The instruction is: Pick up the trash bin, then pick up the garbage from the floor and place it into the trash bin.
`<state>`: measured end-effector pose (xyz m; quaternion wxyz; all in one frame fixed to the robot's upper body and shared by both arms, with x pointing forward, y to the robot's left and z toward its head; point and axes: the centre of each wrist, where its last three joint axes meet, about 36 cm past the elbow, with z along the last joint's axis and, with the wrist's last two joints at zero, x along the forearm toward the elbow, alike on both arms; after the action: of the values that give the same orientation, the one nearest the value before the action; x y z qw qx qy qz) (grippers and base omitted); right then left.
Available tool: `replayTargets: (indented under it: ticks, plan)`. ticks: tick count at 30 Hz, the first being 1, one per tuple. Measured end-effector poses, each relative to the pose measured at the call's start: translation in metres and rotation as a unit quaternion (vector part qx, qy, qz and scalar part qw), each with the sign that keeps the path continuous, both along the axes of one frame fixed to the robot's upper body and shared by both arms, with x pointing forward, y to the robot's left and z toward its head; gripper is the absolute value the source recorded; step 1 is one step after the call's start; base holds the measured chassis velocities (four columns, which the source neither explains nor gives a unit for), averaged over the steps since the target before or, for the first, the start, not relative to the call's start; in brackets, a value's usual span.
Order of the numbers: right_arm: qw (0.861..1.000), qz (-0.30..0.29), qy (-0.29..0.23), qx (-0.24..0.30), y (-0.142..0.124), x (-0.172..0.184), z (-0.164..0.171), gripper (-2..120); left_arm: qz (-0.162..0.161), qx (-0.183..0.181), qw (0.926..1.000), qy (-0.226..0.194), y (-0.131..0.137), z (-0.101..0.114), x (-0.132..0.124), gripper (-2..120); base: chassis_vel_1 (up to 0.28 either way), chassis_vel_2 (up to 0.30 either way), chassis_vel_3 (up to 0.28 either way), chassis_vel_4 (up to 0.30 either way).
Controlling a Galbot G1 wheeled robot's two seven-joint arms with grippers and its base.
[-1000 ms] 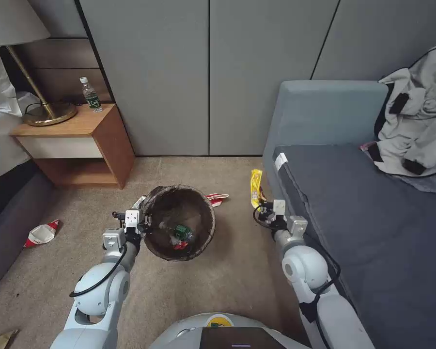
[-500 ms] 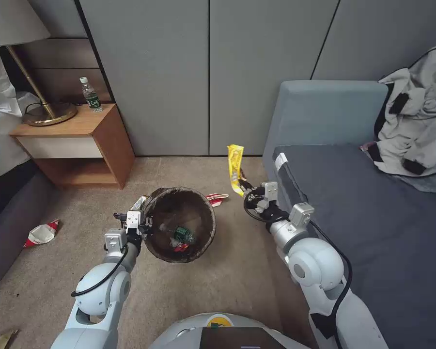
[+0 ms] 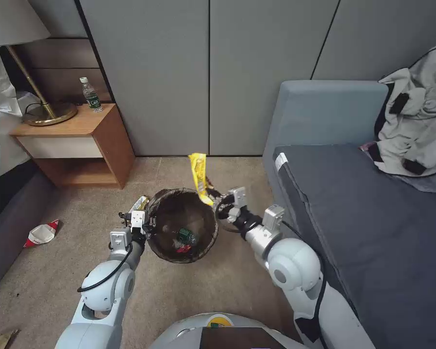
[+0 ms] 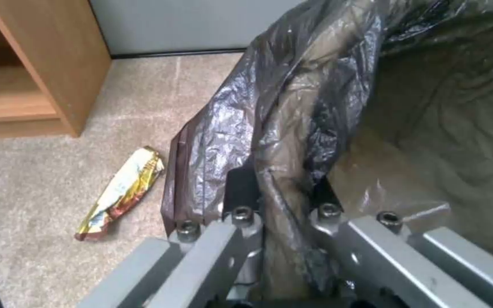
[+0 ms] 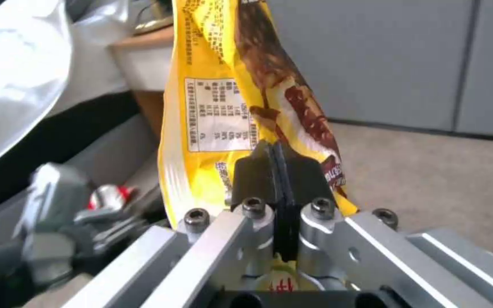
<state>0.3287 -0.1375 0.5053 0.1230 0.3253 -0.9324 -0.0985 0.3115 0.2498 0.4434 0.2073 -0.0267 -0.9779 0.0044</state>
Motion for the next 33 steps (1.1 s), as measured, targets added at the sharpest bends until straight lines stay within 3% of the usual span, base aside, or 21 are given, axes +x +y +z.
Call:
replayTargets:
  ticks: [16, 31, 33]
  plan:
    - [0.998, 0.037, 0.028, -0.032, 0.022, -0.01, -0.021, -2, 0.0, -0.003, 1.0, 0.002, -0.001, -0.001, 0.002, 3, 0.0, 0.0, 0.0, 0.0]
    - [0.998, 0.025, 0.021, -0.055, 0.031, -0.01, -0.028, 56, 0.0, -0.004, 1.0, -0.002, -0.001, 0.003, 0.001, 3, 0.0, 0.0, 0.0, 0.0]
    - [0.998, 0.024, 0.021, -0.055, 0.031, -0.011, -0.028, 59, 0.0, -0.004, 1.0, -0.002, -0.001, 0.003, 0.001, 3, 0.0, 0.0, 0.0, 0.0]
